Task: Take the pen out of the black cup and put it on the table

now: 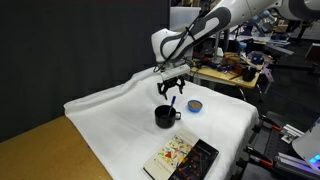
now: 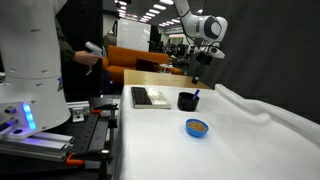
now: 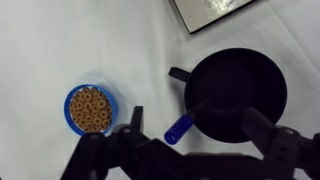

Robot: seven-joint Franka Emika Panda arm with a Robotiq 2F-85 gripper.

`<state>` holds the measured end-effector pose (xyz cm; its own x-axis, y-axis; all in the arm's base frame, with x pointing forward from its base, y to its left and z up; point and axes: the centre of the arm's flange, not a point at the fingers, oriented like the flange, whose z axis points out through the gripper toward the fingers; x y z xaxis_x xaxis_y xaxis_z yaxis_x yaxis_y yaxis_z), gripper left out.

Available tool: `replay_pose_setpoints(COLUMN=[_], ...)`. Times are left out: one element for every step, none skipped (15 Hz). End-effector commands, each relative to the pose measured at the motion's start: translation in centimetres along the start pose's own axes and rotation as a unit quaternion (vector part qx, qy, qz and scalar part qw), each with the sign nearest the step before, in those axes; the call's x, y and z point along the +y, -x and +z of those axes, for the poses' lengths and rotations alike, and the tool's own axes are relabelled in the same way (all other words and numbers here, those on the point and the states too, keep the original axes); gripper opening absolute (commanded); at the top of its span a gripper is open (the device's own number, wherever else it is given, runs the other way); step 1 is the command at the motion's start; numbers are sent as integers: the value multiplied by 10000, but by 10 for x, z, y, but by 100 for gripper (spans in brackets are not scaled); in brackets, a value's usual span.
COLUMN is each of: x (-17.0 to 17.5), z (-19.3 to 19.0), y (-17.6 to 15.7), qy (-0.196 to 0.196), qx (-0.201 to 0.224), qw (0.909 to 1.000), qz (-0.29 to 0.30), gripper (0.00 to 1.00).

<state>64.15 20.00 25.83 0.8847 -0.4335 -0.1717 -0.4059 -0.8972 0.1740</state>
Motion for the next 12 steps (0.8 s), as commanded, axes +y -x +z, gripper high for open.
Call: replay_pose_setpoints(x=[-11, -10, -9, -5, -1, 3, 7, 10, 13, 15, 16, 16], z=[-2, -1, 0, 4, 6, 9, 13, 15, 17, 20, 22, 24], y=[-15, -17, -20, -24, -28, -33, -37, -41, -44, -46, -47, -47], qy=[60, 60, 59, 62, 63, 78, 94, 108, 116, 114, 123, 137], qx=[-138, -165, -192, -218, -234, -251, -276, -287, -305, -318, -339, -346], qw=[9998, 9998, 9997, 9995, 9994, 9992, 9989, 9987, 9985, 9983, 9981, 9981], qz=[100, 123, 157, 200, 254, 312, 366, 410, 442, 475, 491, 493], gripper=[100, 100, 100, 100, 100, 100, 100, 100, 100, 100, 100, 100])
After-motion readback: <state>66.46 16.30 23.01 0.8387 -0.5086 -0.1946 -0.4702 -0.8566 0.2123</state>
